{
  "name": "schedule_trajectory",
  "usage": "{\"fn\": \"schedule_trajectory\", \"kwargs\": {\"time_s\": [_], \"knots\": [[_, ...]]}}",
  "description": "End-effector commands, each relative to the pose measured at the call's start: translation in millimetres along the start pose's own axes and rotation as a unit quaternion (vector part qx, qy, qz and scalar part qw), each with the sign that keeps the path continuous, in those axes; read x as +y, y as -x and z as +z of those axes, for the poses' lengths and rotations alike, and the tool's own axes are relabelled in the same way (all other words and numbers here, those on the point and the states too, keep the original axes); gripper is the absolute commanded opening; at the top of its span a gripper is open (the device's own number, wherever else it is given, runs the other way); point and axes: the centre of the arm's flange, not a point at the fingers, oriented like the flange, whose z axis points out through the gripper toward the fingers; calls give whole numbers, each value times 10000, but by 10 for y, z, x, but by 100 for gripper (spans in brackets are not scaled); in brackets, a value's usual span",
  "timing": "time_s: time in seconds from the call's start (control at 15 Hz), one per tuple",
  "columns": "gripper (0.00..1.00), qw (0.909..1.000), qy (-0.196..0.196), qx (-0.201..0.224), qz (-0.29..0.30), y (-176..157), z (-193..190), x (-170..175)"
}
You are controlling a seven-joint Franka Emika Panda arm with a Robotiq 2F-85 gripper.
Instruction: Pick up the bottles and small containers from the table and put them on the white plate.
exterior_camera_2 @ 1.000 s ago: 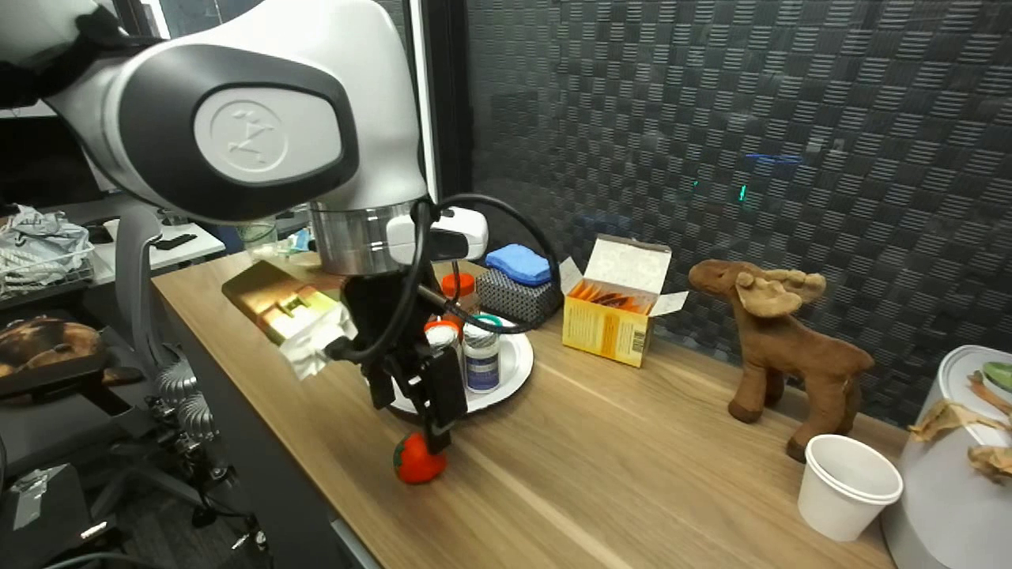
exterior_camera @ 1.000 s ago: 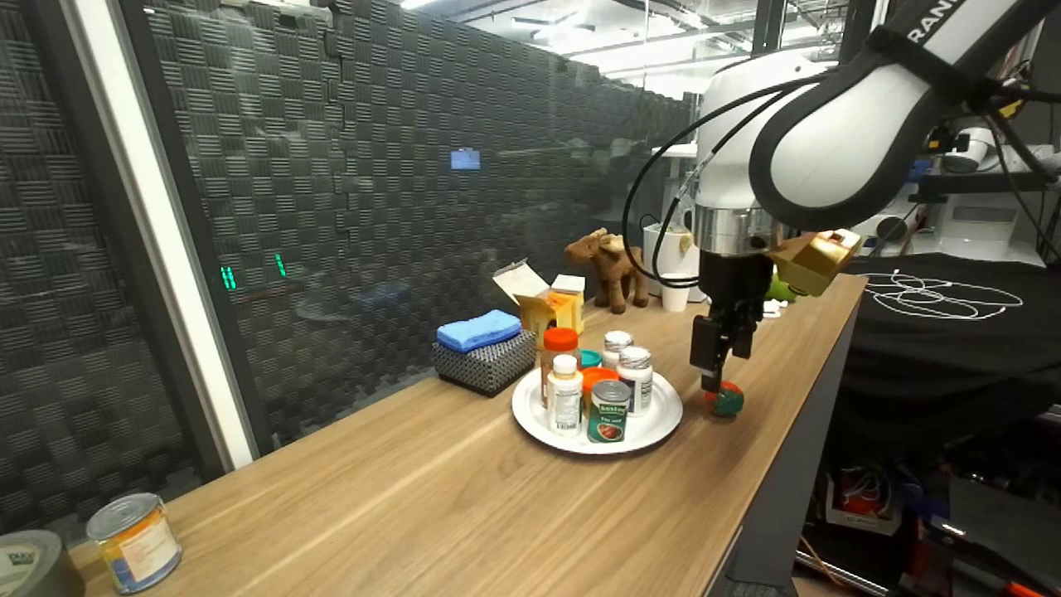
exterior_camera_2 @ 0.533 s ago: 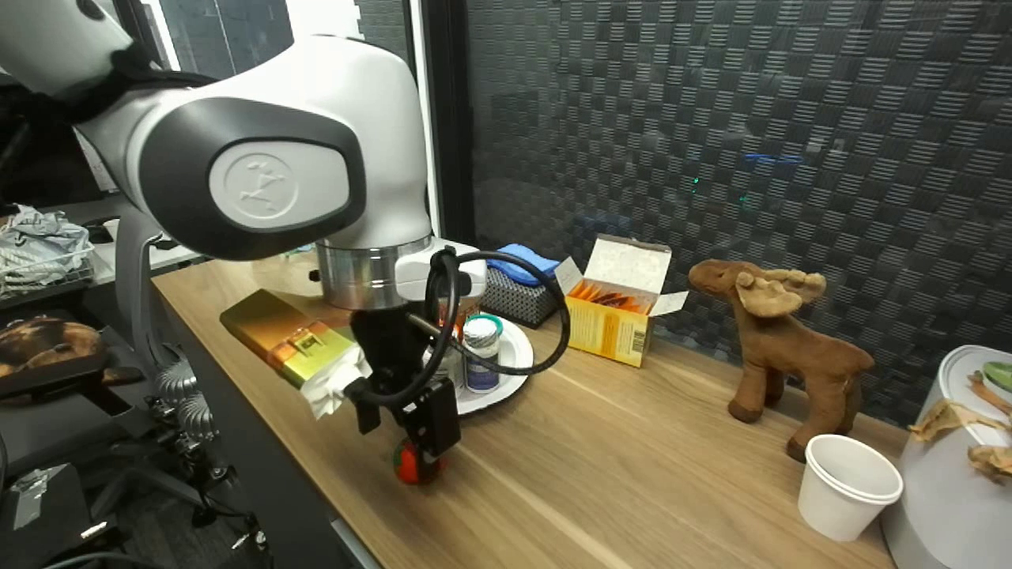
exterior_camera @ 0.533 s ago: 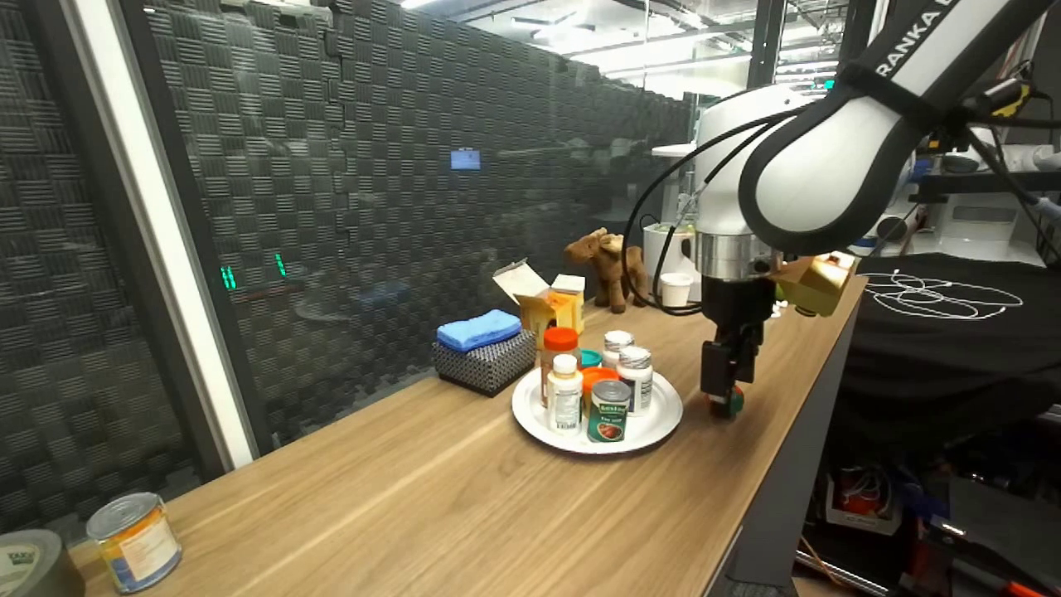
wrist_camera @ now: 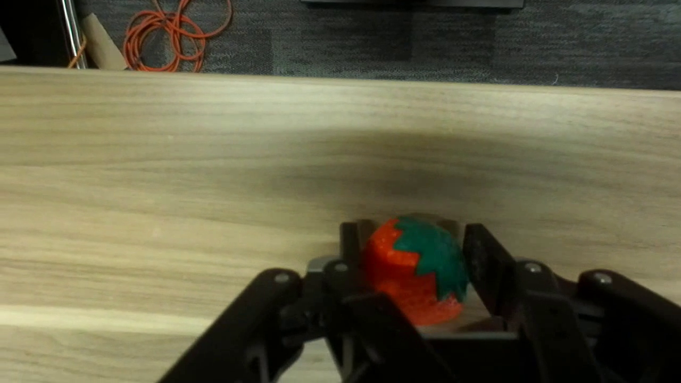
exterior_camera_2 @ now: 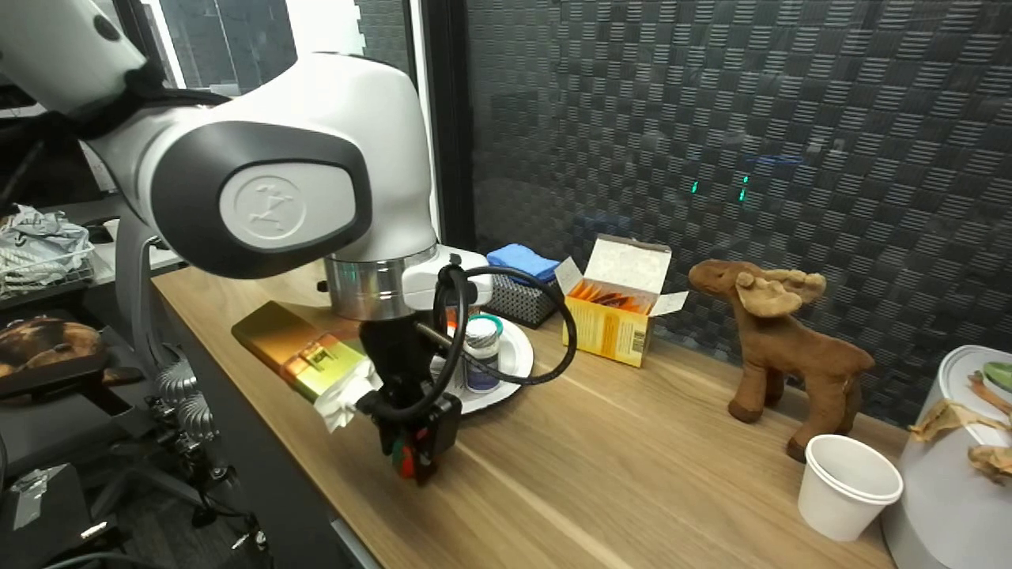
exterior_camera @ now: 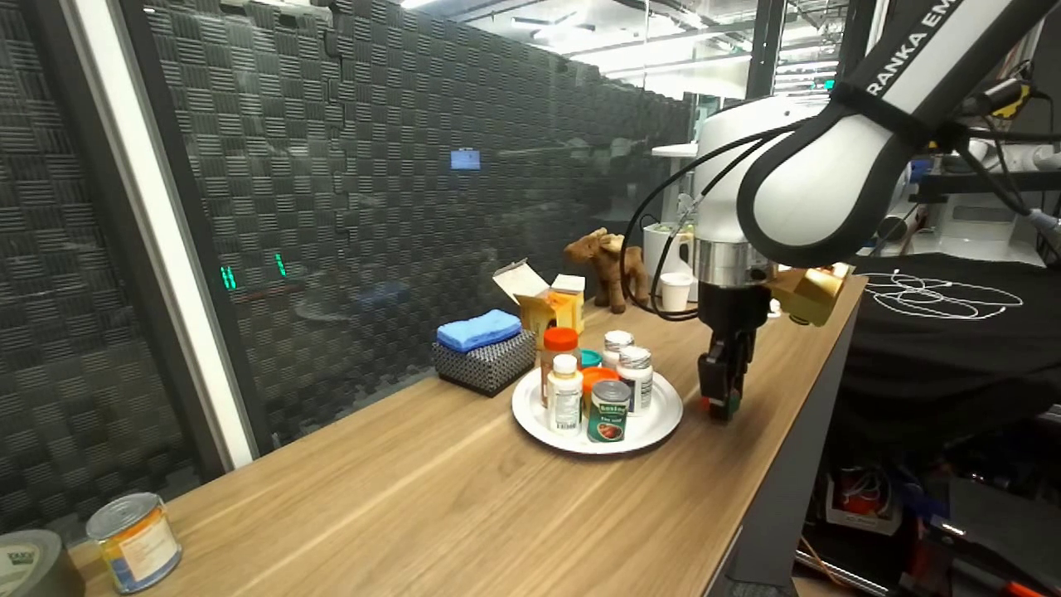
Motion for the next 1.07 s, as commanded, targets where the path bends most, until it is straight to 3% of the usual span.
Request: {"fn": "schedule_trajectory", "kwargs": {"time_s": [0.0, 0.33, 0.6, 1.0], "knots": [[26, 9997, 128, 199, -1, -68, 5, 58], [26, 9992, 234, 332, -10, -50, -52, 65], [26, 9982, 266, 524, -76, 188, -321, 34], [26, 9948, 9, 790, -643, 427, -671, -323]]}}
